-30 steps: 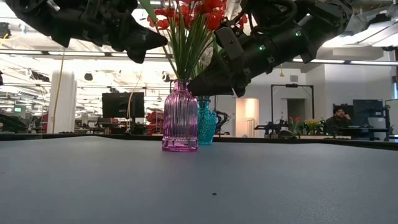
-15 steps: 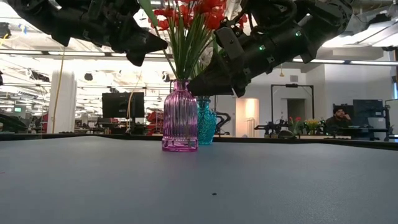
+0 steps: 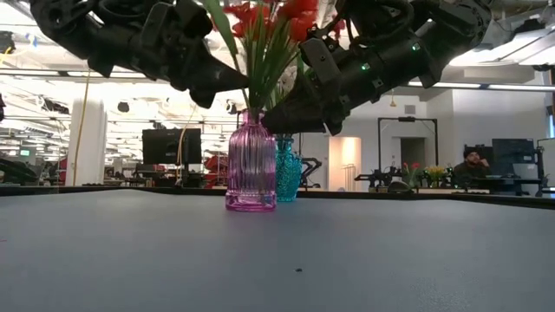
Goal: Sort flowers into vase by color
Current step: Put the red tulip into the purple vase, then return to Home Position
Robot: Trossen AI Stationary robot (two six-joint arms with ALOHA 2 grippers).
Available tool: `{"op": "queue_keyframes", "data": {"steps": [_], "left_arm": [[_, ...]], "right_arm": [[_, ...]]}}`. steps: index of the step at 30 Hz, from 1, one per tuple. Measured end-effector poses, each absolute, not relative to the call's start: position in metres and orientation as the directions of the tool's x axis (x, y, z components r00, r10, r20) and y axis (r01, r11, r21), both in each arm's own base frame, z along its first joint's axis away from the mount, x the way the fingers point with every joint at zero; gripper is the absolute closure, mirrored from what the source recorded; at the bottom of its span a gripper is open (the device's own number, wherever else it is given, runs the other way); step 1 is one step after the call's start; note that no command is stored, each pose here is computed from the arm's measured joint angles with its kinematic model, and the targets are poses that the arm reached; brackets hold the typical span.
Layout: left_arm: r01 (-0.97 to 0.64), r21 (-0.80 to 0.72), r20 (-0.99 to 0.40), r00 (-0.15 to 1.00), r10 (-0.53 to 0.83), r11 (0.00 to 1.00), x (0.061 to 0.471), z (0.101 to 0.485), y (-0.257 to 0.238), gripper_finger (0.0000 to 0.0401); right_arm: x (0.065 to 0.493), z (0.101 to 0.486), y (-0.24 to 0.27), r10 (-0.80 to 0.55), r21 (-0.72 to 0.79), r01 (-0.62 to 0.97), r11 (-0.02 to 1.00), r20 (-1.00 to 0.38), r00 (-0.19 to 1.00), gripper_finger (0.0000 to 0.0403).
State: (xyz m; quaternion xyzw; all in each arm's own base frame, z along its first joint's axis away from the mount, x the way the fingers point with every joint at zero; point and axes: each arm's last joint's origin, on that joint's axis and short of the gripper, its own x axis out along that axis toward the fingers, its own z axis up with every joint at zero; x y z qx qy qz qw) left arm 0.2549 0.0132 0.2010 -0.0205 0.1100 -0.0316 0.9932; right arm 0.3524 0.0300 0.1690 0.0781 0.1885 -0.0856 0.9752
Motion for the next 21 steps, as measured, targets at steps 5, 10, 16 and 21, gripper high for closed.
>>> {"op": "queue_keyframes", "data": {"steps": [5, 10, 16, 21], "left_arm": [[0.072, -0.035, -0.212, 0.974, -0.078, 0.997, 0.255, 0.203, 0.013, 0.0388], [0.071, -0.033, -0.222, 0.972, -0.077, 0.997, 0.253, 0.205, 0.013, 0.0322], [0.066, -0.019, -0.244, 0.967, -0.069, 0.998, 0.241, 0.215, 0.015, 0.0242], [0.055, 0.008, -0.271, 0.961, -0.051, 0.998, 0.219, 0.229, 0.017, 0.021]], "right_arm": [[0.352, 0.169, 0.03, -0.137, 0.119, 0.196, 0.973, -0.383, 0.914, 0.0239], [0.352, 0.168, 0.03, -0.137, 0.118, 0.196, 0.973, -0.386, 0.912, 0.0239], [0.348, 0.173, 0.03, -0.138, 0.11, 0.199, 0.974, -0.408, 0.903, 0.0239], [0.337, 0.192, 0.029, -0.139, 0.097, 0.198, 0.975, -0.427, 0.894, 0.0239]]}}
